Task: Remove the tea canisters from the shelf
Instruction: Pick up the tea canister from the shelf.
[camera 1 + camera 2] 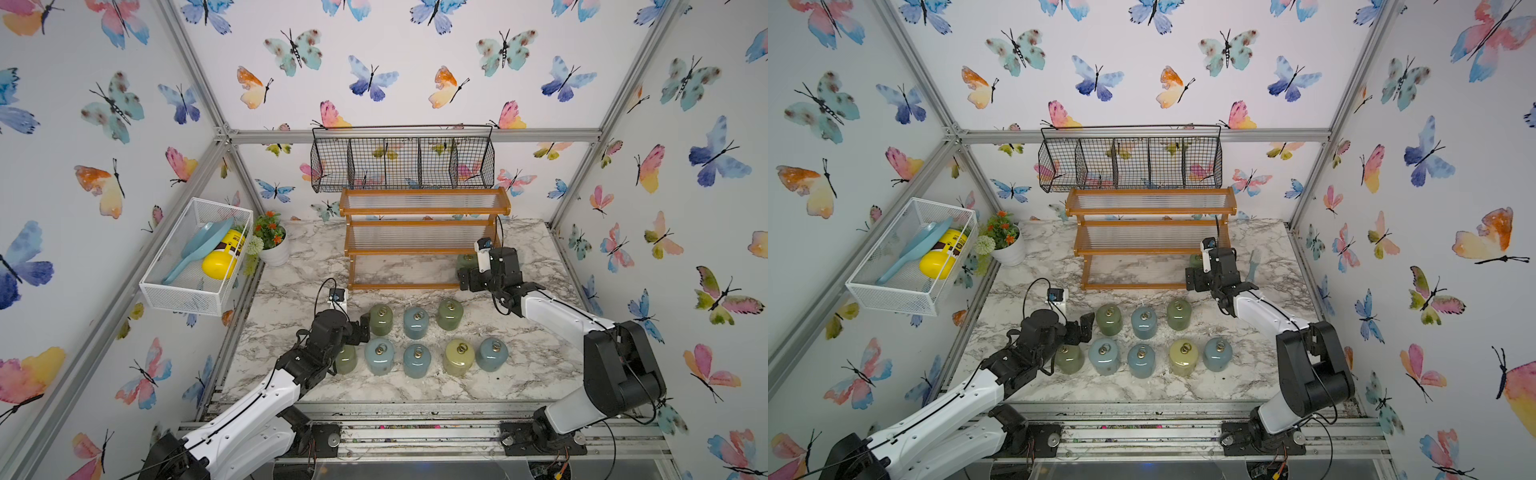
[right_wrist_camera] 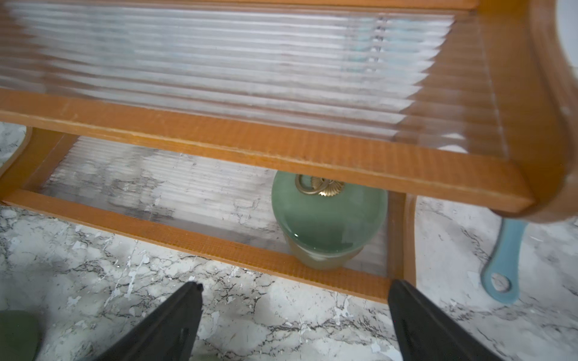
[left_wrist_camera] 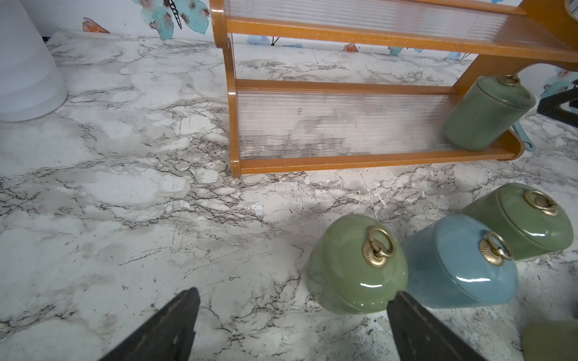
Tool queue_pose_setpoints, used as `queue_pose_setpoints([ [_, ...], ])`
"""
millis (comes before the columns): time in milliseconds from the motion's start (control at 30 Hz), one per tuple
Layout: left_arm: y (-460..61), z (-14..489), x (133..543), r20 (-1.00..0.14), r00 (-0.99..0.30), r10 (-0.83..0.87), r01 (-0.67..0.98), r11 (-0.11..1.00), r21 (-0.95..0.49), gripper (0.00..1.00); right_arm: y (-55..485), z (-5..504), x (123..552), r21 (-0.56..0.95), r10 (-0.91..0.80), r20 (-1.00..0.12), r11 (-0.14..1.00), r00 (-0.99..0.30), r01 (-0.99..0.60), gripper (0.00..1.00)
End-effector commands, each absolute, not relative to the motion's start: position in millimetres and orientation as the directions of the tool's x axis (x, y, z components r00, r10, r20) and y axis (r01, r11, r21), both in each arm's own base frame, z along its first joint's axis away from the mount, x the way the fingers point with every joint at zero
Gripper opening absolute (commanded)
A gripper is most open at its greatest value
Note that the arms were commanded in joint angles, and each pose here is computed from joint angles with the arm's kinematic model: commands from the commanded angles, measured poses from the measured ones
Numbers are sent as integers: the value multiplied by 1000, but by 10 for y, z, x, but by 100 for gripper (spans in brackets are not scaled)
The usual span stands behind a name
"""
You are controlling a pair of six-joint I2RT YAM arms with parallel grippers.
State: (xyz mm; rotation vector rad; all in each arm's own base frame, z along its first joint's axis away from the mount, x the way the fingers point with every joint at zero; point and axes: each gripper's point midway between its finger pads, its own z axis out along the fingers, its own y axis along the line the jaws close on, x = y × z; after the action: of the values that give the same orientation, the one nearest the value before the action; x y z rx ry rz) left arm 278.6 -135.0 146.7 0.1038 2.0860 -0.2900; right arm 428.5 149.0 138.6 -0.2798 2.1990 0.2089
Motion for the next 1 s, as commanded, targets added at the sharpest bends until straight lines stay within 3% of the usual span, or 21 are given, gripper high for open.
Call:
queue_pose_setpoints([
  [0, -1330, 1484, 2792, -865, -500, -43, 192, 968, -160, 99, 1528, 1414, 4431, 48, -136, -816, 953, -561, -300, 98],
  [967, -1344, 1571, 2803, -869, -493, -43, 200, 966, -161, 98, 1564, 1171, 4887, 65, -126, -816, 950, -564, -306, 99],
])
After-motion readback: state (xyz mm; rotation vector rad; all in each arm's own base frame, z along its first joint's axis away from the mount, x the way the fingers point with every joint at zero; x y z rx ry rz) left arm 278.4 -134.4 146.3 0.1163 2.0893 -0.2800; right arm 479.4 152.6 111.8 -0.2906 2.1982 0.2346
